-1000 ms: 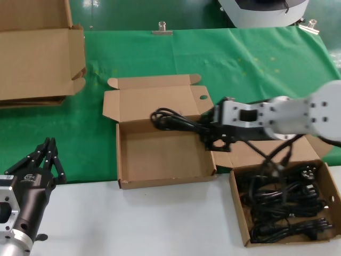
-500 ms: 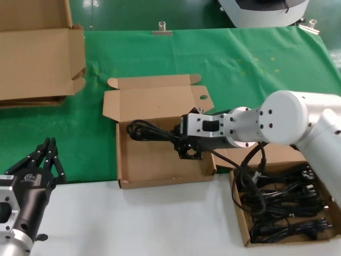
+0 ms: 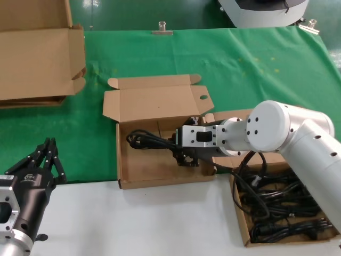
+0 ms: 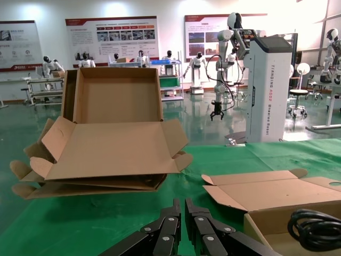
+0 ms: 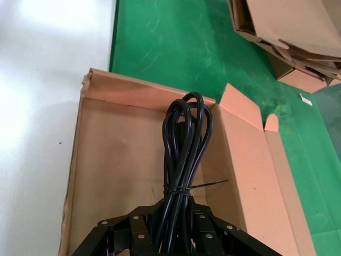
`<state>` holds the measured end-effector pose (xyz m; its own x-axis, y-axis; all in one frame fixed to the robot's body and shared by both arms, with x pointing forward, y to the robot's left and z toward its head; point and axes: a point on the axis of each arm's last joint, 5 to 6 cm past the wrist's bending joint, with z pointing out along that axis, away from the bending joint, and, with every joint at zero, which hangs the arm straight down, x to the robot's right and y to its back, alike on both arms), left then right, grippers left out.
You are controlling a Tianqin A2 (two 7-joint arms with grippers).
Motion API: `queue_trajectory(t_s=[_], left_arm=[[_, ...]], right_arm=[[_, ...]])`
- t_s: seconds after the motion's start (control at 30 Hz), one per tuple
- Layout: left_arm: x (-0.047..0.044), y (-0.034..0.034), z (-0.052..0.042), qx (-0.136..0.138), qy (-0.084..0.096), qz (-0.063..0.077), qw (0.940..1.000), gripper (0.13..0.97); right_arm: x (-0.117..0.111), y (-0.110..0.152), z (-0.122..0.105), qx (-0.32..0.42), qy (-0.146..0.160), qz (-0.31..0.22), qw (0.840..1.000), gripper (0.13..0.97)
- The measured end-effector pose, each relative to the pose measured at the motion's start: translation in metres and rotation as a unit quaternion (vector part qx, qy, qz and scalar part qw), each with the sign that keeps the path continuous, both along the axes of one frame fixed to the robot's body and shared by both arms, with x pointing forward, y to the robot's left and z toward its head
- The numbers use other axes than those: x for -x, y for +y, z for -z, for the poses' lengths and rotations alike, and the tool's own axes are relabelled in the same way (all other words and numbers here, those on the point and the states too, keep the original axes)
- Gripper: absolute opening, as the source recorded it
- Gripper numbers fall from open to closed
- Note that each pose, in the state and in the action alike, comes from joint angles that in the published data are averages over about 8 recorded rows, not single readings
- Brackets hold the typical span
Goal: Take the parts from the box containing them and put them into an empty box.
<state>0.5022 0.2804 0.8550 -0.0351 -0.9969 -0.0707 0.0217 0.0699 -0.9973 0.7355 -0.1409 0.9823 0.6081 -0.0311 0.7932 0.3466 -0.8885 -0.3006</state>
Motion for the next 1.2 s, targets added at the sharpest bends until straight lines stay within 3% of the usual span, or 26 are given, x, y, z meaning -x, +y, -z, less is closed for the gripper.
queue_trajectory(t_s=[0.67,0.97,1.2], left_arm=[[0.0,0.0,0.0,0.0,0.0,0.0,1.0,0.172],[0.0,0.0,0.0,0.0,0.0,0.0,1.0,0.172],[0.0,0.0,0.0,0.0,0.0,0.0,1.0,0.172]], right_arm=[[-0.013,0.005,0.022,0.015,-0.006,0.011,1.0,0.231],[-0.008,0.006,0.021,0.006,-0.002,0.011,1.0,0.313],[-0.002,-0.004,0.004,-0.016,-0.006,0.023,1.0,0.442]])
